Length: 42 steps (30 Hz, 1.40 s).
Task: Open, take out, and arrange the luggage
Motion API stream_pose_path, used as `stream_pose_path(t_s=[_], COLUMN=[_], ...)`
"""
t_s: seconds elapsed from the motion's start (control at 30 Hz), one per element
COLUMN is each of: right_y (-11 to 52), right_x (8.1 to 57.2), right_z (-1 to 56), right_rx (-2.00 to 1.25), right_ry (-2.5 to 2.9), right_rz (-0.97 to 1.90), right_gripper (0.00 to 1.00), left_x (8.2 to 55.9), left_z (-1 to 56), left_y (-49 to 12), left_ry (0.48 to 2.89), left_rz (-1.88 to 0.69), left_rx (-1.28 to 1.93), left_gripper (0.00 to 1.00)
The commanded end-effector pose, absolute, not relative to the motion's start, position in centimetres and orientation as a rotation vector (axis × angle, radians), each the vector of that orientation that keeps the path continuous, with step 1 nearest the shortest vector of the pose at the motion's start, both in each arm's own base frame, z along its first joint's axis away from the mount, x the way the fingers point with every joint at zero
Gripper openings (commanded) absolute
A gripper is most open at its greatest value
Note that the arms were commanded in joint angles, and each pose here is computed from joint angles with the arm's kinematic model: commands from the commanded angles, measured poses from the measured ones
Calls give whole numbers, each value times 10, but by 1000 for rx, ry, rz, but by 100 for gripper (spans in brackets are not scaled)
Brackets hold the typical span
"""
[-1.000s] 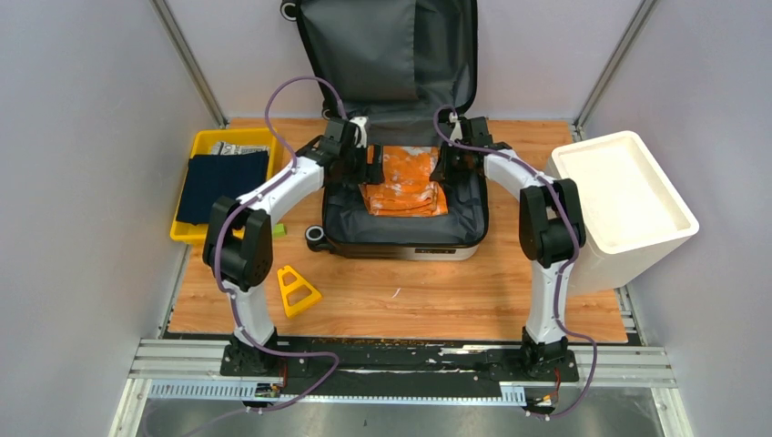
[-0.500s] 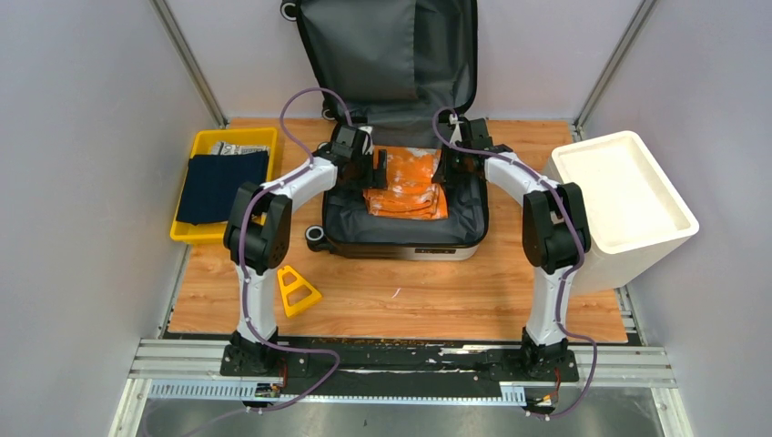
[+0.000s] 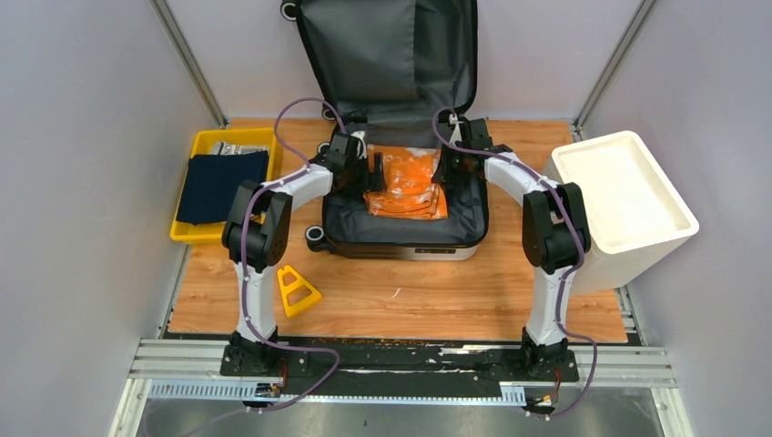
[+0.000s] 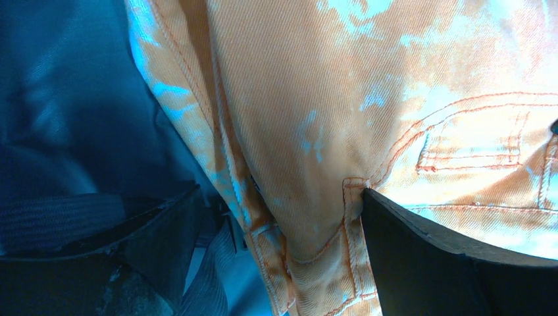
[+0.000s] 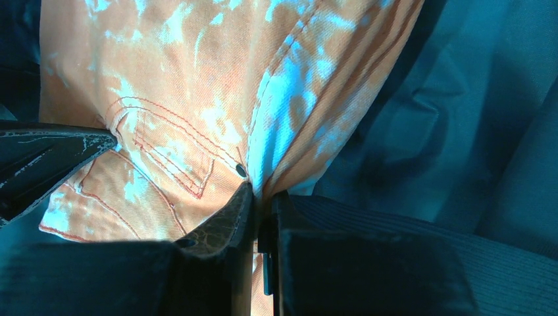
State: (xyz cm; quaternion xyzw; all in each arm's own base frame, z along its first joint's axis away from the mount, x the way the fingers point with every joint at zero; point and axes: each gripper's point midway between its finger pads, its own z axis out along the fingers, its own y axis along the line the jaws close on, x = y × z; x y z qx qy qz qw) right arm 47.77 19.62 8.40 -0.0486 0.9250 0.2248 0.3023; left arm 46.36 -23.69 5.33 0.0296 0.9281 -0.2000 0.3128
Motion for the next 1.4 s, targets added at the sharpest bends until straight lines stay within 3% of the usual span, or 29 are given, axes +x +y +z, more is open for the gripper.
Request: stream_pose_path(t_s=[0.0, 0.3, 0.43, 0.6, 0.7, 0.77, 1.0, 1.2, 1.3, 1.37], right_y=[200, 203, 201, 201, 210, 216, 224, 225, 207, 194], right_x=[487, 487, 488, 492, 491, 491, 495, 494, 494, 493], right_z=[111, 111, 113, 125, 144, 152, 161, 146, 138, 139], right_rx=[-146, -145, -122, -91, -112, -130, -123, -112, -45, 5], right_ry=[2367, 2369, 2364, 2337, 2292, 2269, 2238, 2275, 2322, 2333], right_rz=[621, 646, 632, 618, 642, 642, 658, 652, 531, 450], right_gripper=[0, 0, 0, 0, 2, 4, 18, 43, 59, 63], left_x=[478, 479, 480, 481, 483, 482, 478, 475, 475, 475], left_z=[56, 55, 69, 112, 137, 150, 166, 160, 154, 149], left_y=[-236, -257, -262, -260, -258, -260, -261, -257, -255, -253], left_ry=[2379, 2363, 2352, 2304, 2261, 2244, 2226, 2249, 2261, 2273], left_rz=[-561, -703, -729, -687, -670, -678, -694, -669, -649, -636], left_rx=[76, 116, 138, 192, 212, 224, 240, 257, 256, 256], left_gripper=[94, 80, 57, 48, 31, 27, 25, 17, 15, 15])
